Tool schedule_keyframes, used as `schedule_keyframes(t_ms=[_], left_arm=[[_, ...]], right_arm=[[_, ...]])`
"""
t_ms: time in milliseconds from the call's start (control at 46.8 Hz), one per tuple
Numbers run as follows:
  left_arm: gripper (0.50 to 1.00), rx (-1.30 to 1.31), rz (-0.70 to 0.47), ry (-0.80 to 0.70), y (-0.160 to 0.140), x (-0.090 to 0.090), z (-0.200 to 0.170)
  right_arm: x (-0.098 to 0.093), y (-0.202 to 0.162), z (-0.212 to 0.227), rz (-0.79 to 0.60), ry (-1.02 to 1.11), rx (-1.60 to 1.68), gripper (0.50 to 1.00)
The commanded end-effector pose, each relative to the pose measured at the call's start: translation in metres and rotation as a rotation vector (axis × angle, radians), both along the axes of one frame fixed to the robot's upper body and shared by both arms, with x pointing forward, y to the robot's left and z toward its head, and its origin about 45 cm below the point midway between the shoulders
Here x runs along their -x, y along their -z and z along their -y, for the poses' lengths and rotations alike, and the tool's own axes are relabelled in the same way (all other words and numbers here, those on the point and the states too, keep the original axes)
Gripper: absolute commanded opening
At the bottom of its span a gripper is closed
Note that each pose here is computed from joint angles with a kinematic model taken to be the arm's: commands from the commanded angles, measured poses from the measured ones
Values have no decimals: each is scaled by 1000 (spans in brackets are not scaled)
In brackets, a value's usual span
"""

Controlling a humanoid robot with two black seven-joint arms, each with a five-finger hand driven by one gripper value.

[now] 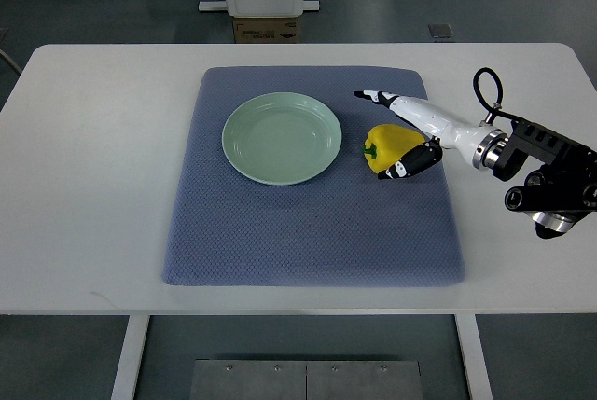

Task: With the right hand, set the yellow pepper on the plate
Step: 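Close the right hand's fingers around the yellow pepper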

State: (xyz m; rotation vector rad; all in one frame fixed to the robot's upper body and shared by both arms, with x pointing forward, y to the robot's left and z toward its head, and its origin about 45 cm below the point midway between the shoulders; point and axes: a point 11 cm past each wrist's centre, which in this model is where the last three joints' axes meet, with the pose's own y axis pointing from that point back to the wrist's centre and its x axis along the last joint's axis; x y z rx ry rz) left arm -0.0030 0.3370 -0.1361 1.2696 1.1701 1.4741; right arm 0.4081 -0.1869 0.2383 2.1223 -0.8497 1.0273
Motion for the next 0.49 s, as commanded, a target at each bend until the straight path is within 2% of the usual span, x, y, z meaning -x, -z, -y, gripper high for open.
schedule_keyframes(t_ms=[0,470], left_arm=[[1000,0,0,1,0,0,0],[1000,0,0,1,0,0,0]], right_arm=[[-4,3,-1,8,0,34,995],[-22,12,7,17,-23,154,995]])
